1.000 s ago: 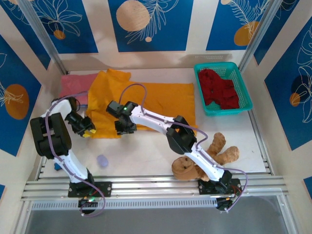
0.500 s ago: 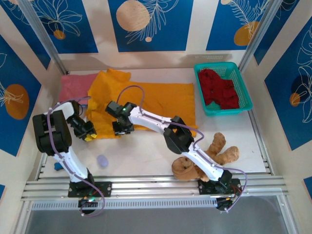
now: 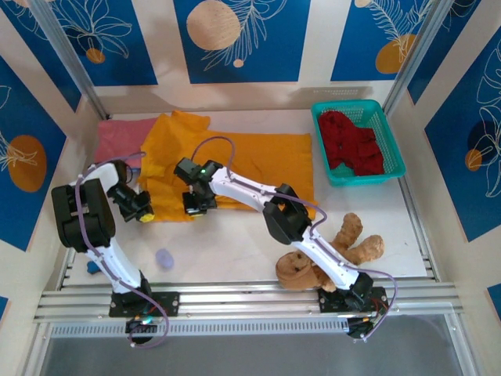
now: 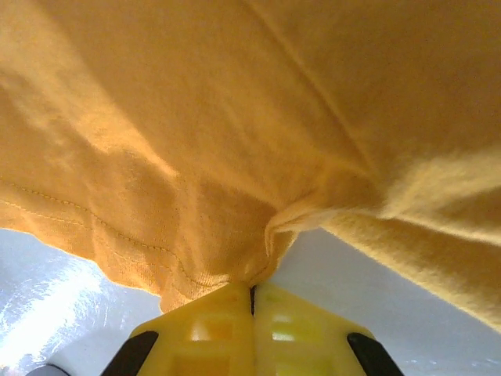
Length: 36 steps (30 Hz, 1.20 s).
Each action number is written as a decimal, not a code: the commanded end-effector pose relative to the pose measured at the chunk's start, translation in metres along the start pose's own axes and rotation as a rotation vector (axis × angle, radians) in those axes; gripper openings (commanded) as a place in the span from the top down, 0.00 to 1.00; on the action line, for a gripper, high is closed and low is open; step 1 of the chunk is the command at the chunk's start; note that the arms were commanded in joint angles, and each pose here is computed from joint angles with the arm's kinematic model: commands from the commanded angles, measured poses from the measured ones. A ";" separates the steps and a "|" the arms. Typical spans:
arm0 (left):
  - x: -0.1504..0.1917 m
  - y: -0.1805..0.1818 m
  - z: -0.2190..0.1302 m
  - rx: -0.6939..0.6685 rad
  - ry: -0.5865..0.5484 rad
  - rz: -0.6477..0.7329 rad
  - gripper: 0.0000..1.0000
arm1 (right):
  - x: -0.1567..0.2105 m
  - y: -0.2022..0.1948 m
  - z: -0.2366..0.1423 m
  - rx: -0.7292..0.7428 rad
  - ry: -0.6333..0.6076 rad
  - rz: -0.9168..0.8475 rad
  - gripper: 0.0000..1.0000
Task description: Fold and stack the t-shirts
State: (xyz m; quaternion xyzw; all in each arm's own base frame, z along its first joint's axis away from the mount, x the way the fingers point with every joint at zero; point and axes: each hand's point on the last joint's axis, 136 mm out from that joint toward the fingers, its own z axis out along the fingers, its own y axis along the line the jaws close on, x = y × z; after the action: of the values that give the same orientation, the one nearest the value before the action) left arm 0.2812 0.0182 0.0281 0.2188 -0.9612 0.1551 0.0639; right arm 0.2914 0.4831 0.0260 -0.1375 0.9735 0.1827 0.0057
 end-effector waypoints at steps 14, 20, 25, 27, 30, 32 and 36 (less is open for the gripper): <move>-0.042 -0.068 -0.077 0.109 -0.159 0.083 1.00 | -0.039 0.006 -0.078 -0.247 -0.038 0.060 1.00; -0.072 -0.088 -0.090 0.078 -0.193 0.110 1.00 | -0.065 -0.007 -0.075 -0.323 -0.034 0.104 1.00; -0.094 -0.106 -0.091 0.082 -0.195 0.128 1.00 | -0.079 -0.017 -0.068 -0.356 -0.022 0.137 1.00; -0.101 -0.113 -0.088 0.067 -0.189 0.146 1.00 | -0.085 -0.023 -0.065 -0.362 -0.022 0.151 1.00; -0.108 -0.123 -0.085 0.053 -0.190 0.160 1.00 | -0.093 -0.031 -0.064 -0.369 -0.026 0.162 1.00; -0.112 -0.125 -0.085 0.033 -0.199 0.165 1.00 | -0.098 -0.035 -0.065 -0.373 -0.034 0.166 1.00; -0.120 -0.118 -0.092 -0.028 -0.239 0.147 1.00 | -0.111 -0.041 -0.064 -0.397 -0.067 0.146 1.00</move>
State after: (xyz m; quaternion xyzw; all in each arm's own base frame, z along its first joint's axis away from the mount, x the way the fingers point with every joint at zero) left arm 0.4485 -0.0145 0.1183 0.1487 -0.9754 0.1502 -0.0634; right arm 0.4035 0.4484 0.0684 -0.0475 0.9360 0.3487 -0.0087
